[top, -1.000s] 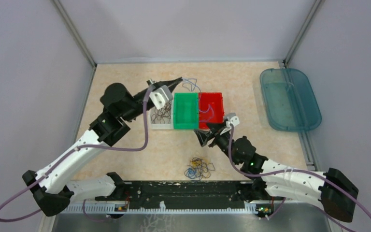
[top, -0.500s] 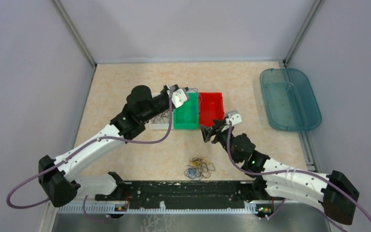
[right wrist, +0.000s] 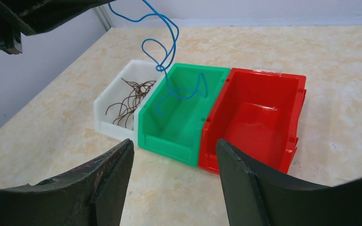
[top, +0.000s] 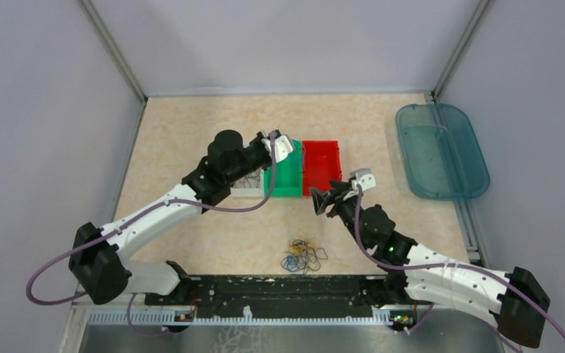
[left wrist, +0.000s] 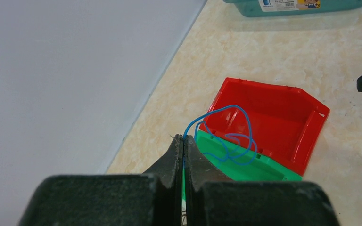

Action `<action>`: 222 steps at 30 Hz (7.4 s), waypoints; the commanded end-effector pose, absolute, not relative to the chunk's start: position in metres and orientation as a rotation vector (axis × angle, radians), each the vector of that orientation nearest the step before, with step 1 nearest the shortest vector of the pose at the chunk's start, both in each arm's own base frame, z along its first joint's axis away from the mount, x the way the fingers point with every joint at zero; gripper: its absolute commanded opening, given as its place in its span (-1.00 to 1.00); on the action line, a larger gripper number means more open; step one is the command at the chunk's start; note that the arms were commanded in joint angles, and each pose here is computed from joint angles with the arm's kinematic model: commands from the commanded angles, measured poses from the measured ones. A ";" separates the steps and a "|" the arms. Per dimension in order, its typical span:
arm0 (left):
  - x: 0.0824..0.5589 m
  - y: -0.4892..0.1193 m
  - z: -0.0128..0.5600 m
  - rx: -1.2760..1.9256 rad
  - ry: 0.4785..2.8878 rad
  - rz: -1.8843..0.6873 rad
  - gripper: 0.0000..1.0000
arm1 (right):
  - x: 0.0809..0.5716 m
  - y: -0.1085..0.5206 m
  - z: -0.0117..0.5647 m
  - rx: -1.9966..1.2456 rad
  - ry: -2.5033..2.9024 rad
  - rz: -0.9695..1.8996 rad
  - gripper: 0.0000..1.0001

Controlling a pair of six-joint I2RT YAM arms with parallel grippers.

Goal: Untangle the cables

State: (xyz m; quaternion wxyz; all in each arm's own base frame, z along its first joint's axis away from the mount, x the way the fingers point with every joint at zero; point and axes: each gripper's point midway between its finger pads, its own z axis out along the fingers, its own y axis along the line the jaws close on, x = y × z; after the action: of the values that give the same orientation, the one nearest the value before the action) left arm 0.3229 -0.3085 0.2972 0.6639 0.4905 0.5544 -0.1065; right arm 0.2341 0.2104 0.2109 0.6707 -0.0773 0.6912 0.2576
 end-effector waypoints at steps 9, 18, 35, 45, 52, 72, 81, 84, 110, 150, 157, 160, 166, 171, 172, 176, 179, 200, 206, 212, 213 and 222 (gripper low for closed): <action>0.346 -0.307 0.269 1.077 1.327 -0.183 -1.00 | 0.236 0.203 0.232 -0.123 1.517 0.594 0.28; 0.383 -0.282 0.257 1.005 1.389 -0.125 -1.00 | 0.232 0.195 0.233 -0.121 1.518 0.586 0.27; 0.385 -0.292 0.221 1.152 1.424 -0.181 -1.00 | 0.232 0.195 0.233 -0.108 1.508 0.599 0.23; 0.383 -0.315 0.190 1.269 1.431 -0.263 -0.99 | 0.232 0.196 0.236 -0.108 1.516 0.598 0.23; 0.371 -0.314 0.155 1.377 1.556 -0.315 0.11 | 0.231 0.200 0.236 -0.109 1.522 0.621 0.23; 0.253 -0.284 0.218 1.683 1.114 -0.484 1.00 | 0.182 0.233 0.186 -0.347 1.797 0.845 0.36; 0.192 -0.252 0.210 1.787 0.957 -0.487 1.00 | 0.105 0.253 0.137 -0.486 2.230 1.133 0.29; 0.192 -0.251 0.214 1.776 0.960 -0.482 1.00 | 0.097 0.251 0.125 -0.491 2.297 1.139 0.20; 0.177 -0.252 0.226 1.714 0.973 -0.569 1.00 | 0.143 0.271 0.132 -0.384 2.080 1.102 -0.80; 0.165 -0.251 0.225 1.715 0.923 -0.591 1.00 | 0.122 0.278 0.099 -0.364 2.293 1.109 -0.34; 0.165 -0.251 0.226 1.713 0.920 -0.588 1.00 | 0.122 0.286 0.106 -0.405 2.267 1.140 -0.49; 0.163 -0.251 0.224 1.714 0.922 -0.601 1.00 | 0.120 0.287 0.113 -0.418 2.239 1.168 -0.62; 0.162 -0.252 0.223 1.712 0.924 -0.612 1.00 | 0.117 0.267 0.106 -0.480 2.295 1.039 -0.30; 0.162 -0.252 0.225 1.709 0.921 -0.610 1.00 | 0.106 0.264 0.099 -0.547 2.322 1.059 -0.13; 0.162 -0.252 0.226 1.709 0.920 -0.611 1.00 | 0.103 0.264 0.096 -0.567 2.334 1.060 -0.07; 0.161 -0.252 0.225 1.710 0.919 -0.614 1.00 | 0.092 0.265 0.086 -0.632 2.378 1.089 -0.02; 0.162 -0.252 0.225 1.710 0.919 -0.613 1.00 | 0.088 0.264 0.079 -0.672 2.404 1.083 -0.02; 0.161 -0.250 0.224 1.717 0.911 -0.595 1.00 | 0.187 0.297 0.089 -0.331 2.204 0.896 -0.81; 0.152 -0.247 0.206 1.772 0.908 -0.628 1.00 | 0.190 0.298 0.109 -0.310 2.119 0.939 -0.48; 0.148 -0.242 0.186 1.811 0.923 -0.631 0.97 | 0.176 0.283 0.113 -0.413 2.125 0.910 -0.01; 0.147 -0.241 0.181 1.821 0.924 -0.629 0.97 | 0.173 0.281 0.113 -0.442 2.117 0.906 0.02; 0.145 -0.235 0.144 1.839 1.026 -0.658 0.80 | 0.176 0.283 0.111 -0.562 2.112 0.841 0.00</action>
State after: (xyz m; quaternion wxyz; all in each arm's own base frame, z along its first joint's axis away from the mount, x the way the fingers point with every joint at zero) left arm 0.1502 -0.2342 0.1528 0.4586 0.7447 0.4140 -0.2526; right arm 0.1669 0.2770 0.1018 0.3779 -0.1998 0.8366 0.3426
